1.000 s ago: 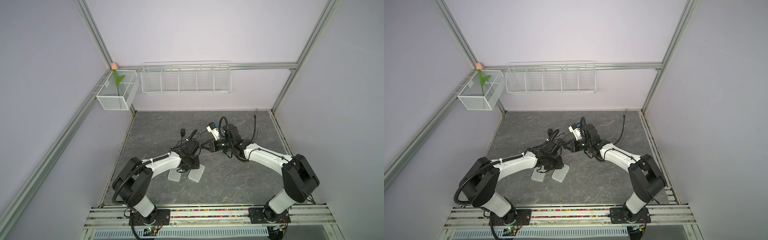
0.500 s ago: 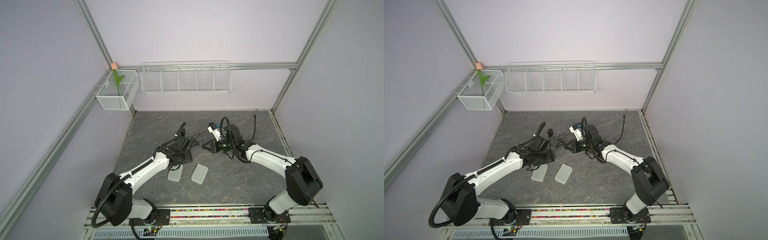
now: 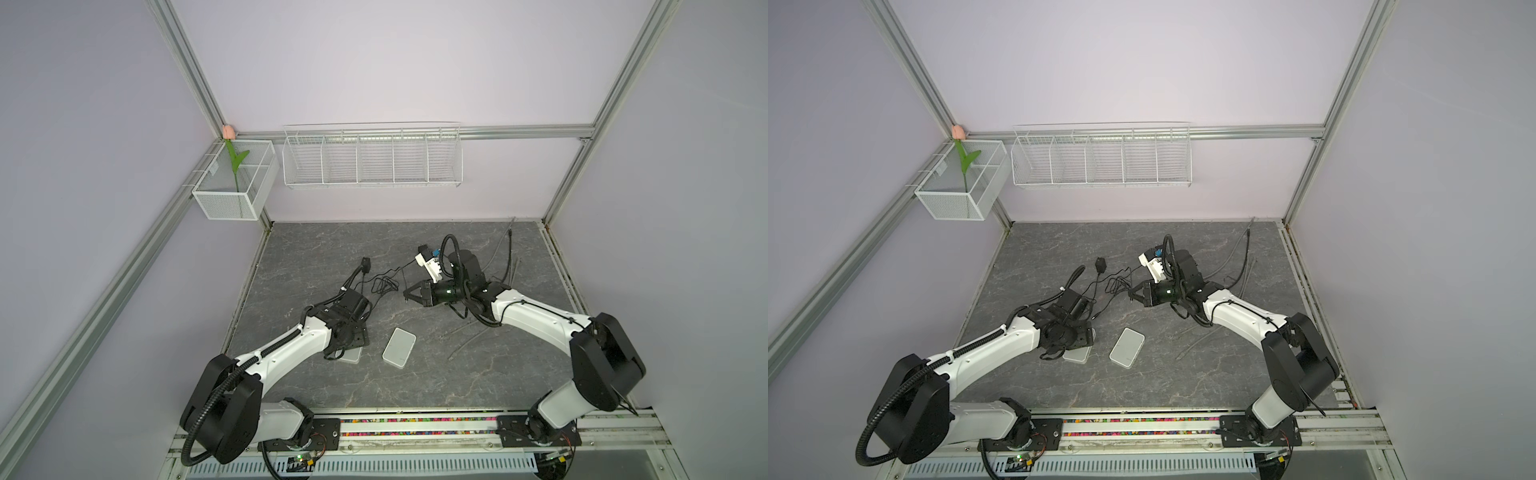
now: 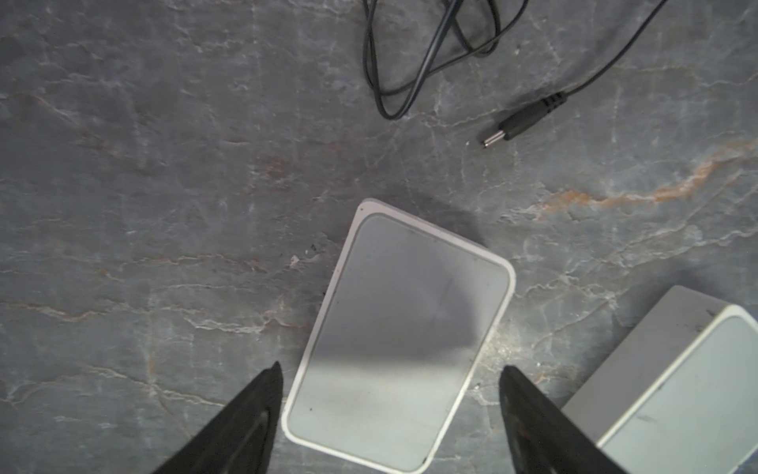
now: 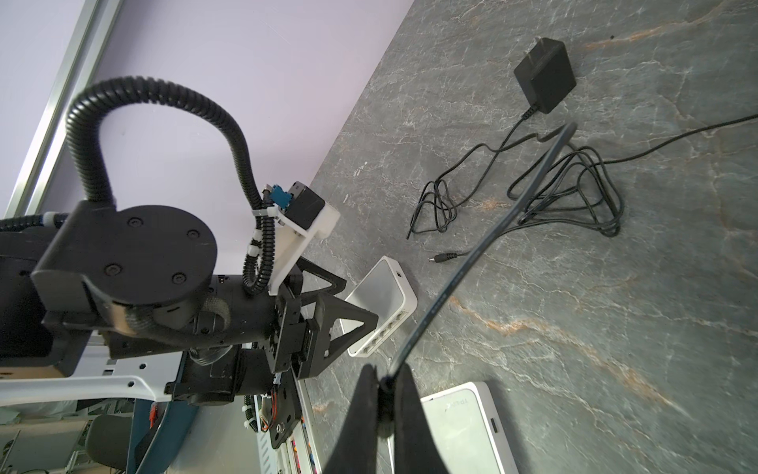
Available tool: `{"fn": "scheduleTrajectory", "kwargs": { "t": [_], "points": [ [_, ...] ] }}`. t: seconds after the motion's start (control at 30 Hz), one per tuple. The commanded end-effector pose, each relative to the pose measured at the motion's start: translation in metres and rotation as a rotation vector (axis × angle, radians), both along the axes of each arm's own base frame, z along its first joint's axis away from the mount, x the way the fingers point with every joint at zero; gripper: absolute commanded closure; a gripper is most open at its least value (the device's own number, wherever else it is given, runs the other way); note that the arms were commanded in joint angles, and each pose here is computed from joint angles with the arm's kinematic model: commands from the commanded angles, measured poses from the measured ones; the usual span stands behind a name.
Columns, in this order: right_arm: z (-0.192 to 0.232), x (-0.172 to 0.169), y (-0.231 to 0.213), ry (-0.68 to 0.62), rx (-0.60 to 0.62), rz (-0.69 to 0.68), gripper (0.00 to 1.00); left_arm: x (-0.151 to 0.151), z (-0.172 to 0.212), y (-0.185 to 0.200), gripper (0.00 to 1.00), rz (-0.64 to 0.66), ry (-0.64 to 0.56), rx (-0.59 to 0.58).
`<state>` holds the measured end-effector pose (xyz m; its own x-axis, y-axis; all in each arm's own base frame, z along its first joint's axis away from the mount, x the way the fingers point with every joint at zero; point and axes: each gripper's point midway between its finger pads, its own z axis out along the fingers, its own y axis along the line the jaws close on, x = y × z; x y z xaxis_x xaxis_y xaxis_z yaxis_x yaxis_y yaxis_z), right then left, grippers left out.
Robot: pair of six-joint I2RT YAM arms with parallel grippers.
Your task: Insert the plug into the switch port
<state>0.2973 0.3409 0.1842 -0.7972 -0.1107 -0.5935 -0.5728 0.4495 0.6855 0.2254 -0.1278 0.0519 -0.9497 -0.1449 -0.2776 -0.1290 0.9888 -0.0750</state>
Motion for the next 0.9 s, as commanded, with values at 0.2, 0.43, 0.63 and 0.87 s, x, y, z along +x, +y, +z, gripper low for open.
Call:
{"fn": "scheduleTrajectory", "kwargs": {
  "t": [0.2, 0.43, 0.63, 0.87],
  "points": [
    [-0.002, -0.005, -0.001, -0.007, 0.009, 0.013, 0.93, -0.002, -0.024, 0.001, 0.18, -0.047, 0.06, 0.047],
    [-0.002, -0.004, -0.002, -0.007, 0.003, 0.008, 0.93, -0.004, -0.041, -0.005, 0.2, -0.062, 0.106, 0.035],
    [-0.002, -0.003, -0.002, -0.007, -0.001, 0.007, 0.93, -0.007, -0.055, -0.007, 0.22, -0.072, 0.143, 0.039],
    [-0.003, -0.002, -0.002, -0.006, -0.006, 0.003, 0.93, -0.009, -0.062, -0.011, 0.47, -0.083, 0.168, 0.029]
  ]
}}
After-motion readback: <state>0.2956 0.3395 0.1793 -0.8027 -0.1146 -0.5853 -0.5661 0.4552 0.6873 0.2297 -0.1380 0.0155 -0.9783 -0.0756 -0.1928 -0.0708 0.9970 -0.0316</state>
